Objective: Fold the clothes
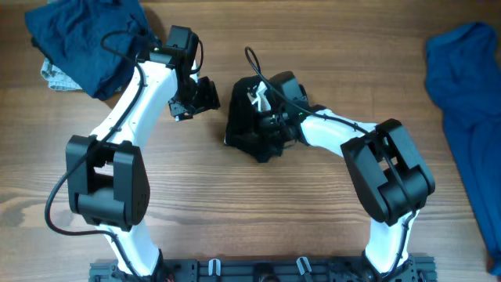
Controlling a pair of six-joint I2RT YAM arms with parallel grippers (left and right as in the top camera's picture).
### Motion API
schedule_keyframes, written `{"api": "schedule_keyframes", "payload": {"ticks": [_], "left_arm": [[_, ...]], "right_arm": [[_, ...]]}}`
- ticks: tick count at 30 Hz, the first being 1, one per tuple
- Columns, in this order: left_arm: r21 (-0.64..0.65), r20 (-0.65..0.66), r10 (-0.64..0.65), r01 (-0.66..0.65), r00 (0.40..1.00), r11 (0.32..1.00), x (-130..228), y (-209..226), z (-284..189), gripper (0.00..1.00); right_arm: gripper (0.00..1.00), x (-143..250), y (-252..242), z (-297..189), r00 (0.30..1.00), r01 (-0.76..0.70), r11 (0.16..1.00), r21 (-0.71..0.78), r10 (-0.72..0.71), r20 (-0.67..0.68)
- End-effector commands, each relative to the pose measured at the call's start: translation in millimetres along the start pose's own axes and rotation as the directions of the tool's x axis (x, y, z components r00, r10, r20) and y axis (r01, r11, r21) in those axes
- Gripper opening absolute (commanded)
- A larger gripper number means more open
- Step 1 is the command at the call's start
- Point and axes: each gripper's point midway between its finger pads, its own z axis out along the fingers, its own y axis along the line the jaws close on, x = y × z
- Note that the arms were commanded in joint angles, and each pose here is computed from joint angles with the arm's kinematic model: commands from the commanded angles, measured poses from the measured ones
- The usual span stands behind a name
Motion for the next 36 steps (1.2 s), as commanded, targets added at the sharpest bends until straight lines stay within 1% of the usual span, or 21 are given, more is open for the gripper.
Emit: {"api": "schedule_keyframes", "payload": {"ticks": [1, 4, 6, 10, 13, 15, 17, 18, 20, 23, 26, 29, 31, 33, 35, 36], "left_arm": [[-0.002, 0.024, -0.01, 0.01, 1.0, 1.0, -1.5, 1.6, -8.0, 0.68], [-0.002, 0.024, -0.01, 0.01, 1.0, 1.0, -1.4, 1.6, -8.1, 0.68], [-0.002, 0.024, -0.01, 0.01, 1.0, 1.0, -1.4, 1.6, -8.1, 0.68], [-0.002, 0.023, -0.01, 0.01, 1.0, 1.0, -1.3, 1.7, -8.0, 0.68], [-0.003, 0.023, -0.01, 0.01, 1.0, 1.0, -1.4, 1.9, -8.0, 0.69], [-0.003, 0.024, -0.01, 0.01, 1.0, 1.0, -1.5, 1.8, -8.0, 0.69], [-0.003, 0.023, -0.01, 0.01, 1.0, 1.0, -1.2, 1.7, -8.0, 0.69], [-0.002, 0.023, -0.01, 0.01, 1.0, 1.0, -1.4, 1.8, -8.0, 0.69], [-0.002, 0.023, -0.01, 0.01, 1.0, 1.0, -1.3, 1.7, -8.0, 0.69], [0.0, 0.026, -0.009, 0.009, 1.0, 1.0, -2.2, 1.2, -8.0, 0.7], [0.002, 0.031, -0.008, 0.008, 0.999, 1.0, -3.4, 0.5, -8.0, 0.7], [0.0, 0.027, -0.009, 0.009, 1.0, 1.0, -2.3, 1.1, -8.0, 0.71], [0.001, 0.027, -0.009, 0.009, 1.0, 1.0, -2.3, 1.0, -8.0, 0.71], [0.0, 0.027, -0.009, 0.009, 1.0, 1.0, -2.2, 1.1, -8.0, 0.71], [0.001, 0.026, -0.009, 0.009, 1.0, 1.0, -2.0, 0.9, -8.0, 0.72], [0.0, 0.026, -0.008, 0.008, 1.0, 1.0, -2.0, 0.9, -7.9, 0.72]], "right_arm": [[0.04, 6.1, -25.4, 13.6, 1.0, -0.009, 0.997, 0.072, 0.01, -0.009], [0.04, 15.8, -28.1, 23.7, 0.996, -0.035, 0.999, 0.01, 0.036, -0.078], [0.04, 13.5, -20.3, 22.8, 0.997, -0.01, 1.0, -0.019, 0.009, -0.074], [0.04, 6.9, 18.8, 8.8, 0.996, 0.067, 0.992, -0.107, -0.073, -0.046], [0.04, -3.9, 60.7, -21.5, 0.988, 0.155, 0.976, -0.154, -0.152, 0.035], [0.05, -18.5, 87.6, -53.9, 0.971, 0.218, 0.962, -0.163, -0.197, 0.136], [0.06, -33.5, 101.2, -82.2, 0.951, 0.249, 0.956, -0.153, -0.212, 0.227], [0.09, -44.7, 105.3, -101.6, 0.935, 0.263, 0.953, -0.148, -0.214, 0.283], [0.1, -58.7, 98.3, -119.5, 0.927, 0.244, 0.959, -0.142, -0.187, 0.326], [0.13, -69.7, 76.7, -119.2, 0.932, 0.2, 0.972, -0.127, -0.148, 0.331], [0.13, -75.9, 53.9, -97.8, 0.944, 0.168, 0.978, -0.126, -0.123, 0.305], [0.15, -81.4, 29.4, -68.0, 0.959, 0.135, 0.978, -0.162, -0.088, 0.269], [0.15, -76.8, 13.6, -46.8, 0.975, 0.127, 0.966, -0.224, -0.08, 0.206], [0.16, -71.8, -5.1, -31.4, 0.986, 0.098, 0.962, -0.255, -0.059, 0.157], [0.15, -66.8, -28.0, -17.8, 0.993, 0.035, 0.969, -0.246, -0.006, 0.12], [0.13, -64.8, -33.6, -14.6, 0.994, 0.026, 0.97, -0.243, 0.001, 0.11]]}}
